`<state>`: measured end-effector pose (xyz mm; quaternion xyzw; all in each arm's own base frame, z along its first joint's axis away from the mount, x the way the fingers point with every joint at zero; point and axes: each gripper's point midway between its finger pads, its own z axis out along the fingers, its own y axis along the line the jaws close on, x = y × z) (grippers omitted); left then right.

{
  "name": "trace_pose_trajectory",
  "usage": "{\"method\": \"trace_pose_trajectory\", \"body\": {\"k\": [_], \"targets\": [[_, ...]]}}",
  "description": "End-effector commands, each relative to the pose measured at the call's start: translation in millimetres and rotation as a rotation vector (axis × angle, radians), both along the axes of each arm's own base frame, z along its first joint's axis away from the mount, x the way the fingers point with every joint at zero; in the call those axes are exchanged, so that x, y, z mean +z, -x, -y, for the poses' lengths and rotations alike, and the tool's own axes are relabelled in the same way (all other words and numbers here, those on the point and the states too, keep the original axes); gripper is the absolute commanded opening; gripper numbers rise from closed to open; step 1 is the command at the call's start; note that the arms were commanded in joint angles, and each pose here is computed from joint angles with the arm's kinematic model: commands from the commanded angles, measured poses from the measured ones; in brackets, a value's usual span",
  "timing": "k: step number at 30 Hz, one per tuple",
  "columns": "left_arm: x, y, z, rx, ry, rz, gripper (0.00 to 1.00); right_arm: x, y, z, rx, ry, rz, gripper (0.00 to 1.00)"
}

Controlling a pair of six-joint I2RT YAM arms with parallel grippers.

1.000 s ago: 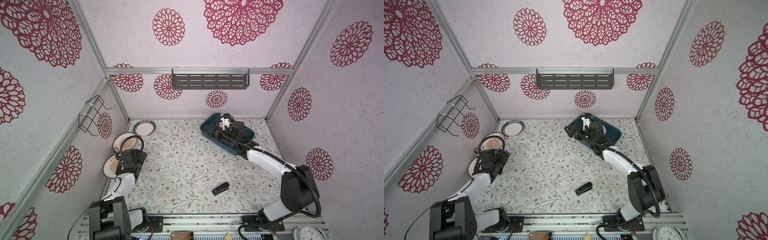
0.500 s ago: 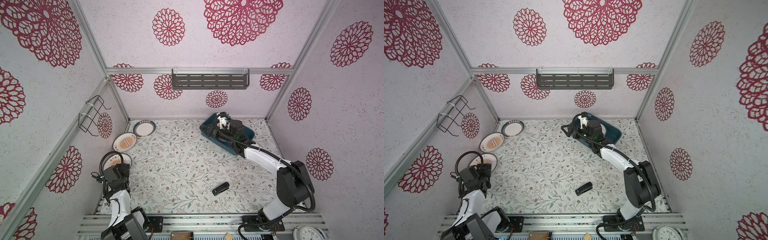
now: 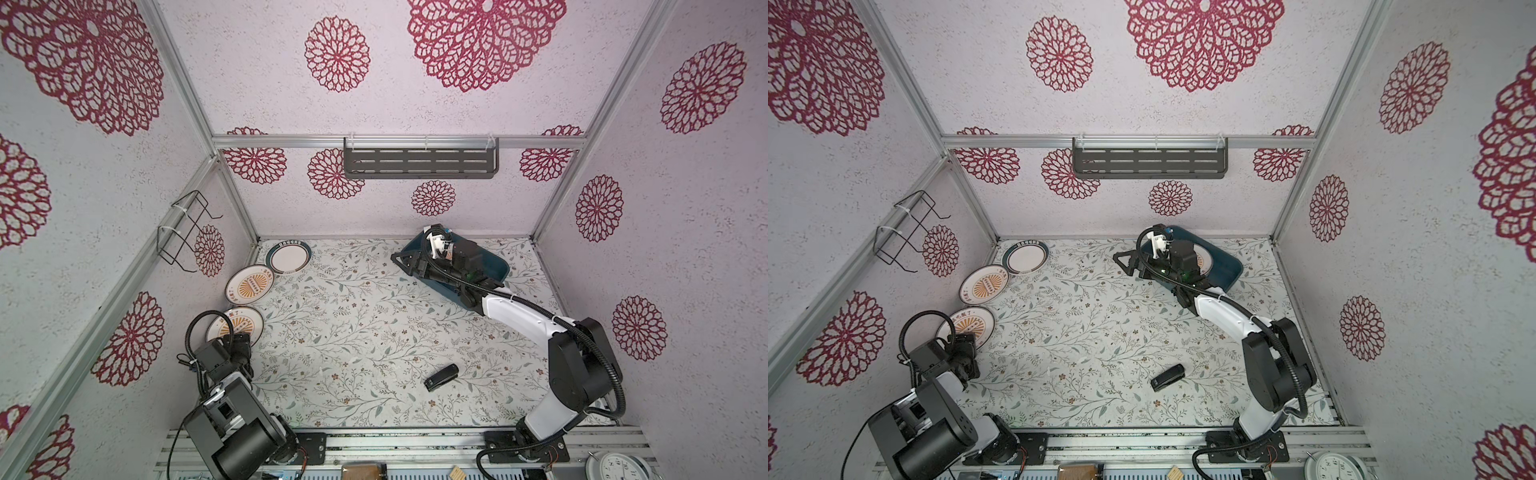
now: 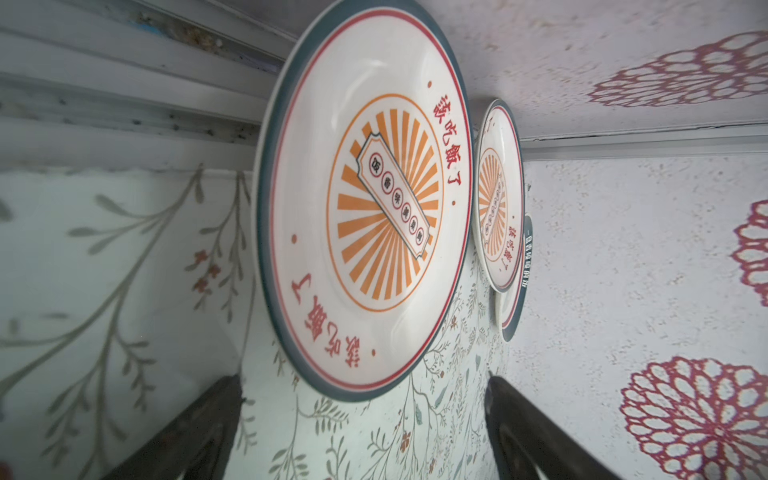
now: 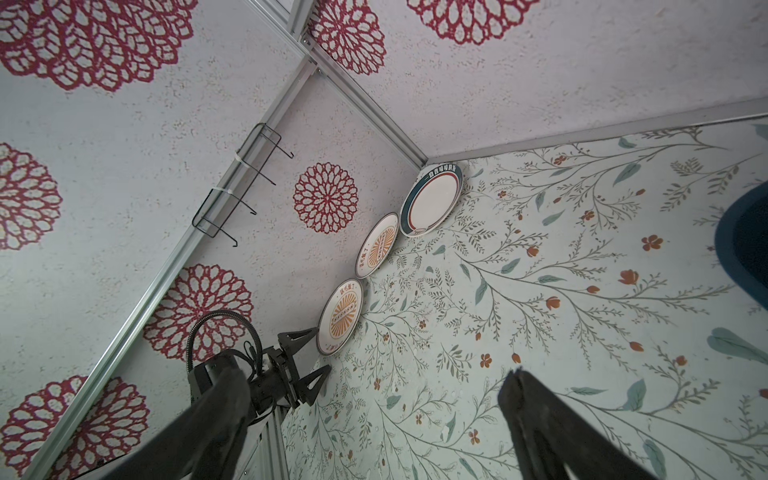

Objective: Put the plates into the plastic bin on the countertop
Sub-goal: 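Move the left gripper to the orange-sunburst plate by the wall while the right waits, then grasp the rim of the orange-sunburst plate with the left gripper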

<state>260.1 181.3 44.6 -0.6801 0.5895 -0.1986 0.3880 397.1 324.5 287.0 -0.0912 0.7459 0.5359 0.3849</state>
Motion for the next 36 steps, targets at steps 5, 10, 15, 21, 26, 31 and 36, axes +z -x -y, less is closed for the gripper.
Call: {"method": "trace_pose_trajectory", "body": {"k": [5,10,15,21,26,31,36], "targets": [[-25,-7,-5,0.023,0.073,0.056,0.87,23,-9,0,-0.025,-0.025,0.048,0.99],[-41,-11,-5,0.057,0.133,0.102,0.74,23,-11,3,-0.047,-0.019,0.046,0.99],[-57,-7,-3,0.108,0.182,0.134,0.58,24,-12,6,-0.066,-0.011,0.046,0.99],[-72,1,0,0.177,0.225,0.168,0.39,24,-13,7,-0.079,-0.008,0.045,0.99],[-83,4,4,0.205,0.259,0.204,0.23,23,-14,7,-0.086,-0.004,0.041,0.99],[-87,2,7,0.205,0.287,0.238,0.09,21,-15,9,-0.095,0.000,0.036,0.99],[-82,2,9,0.189,0.272,0.243,0.04,18,-15,10,-0.098,0.003,0.033,0.99]]}}
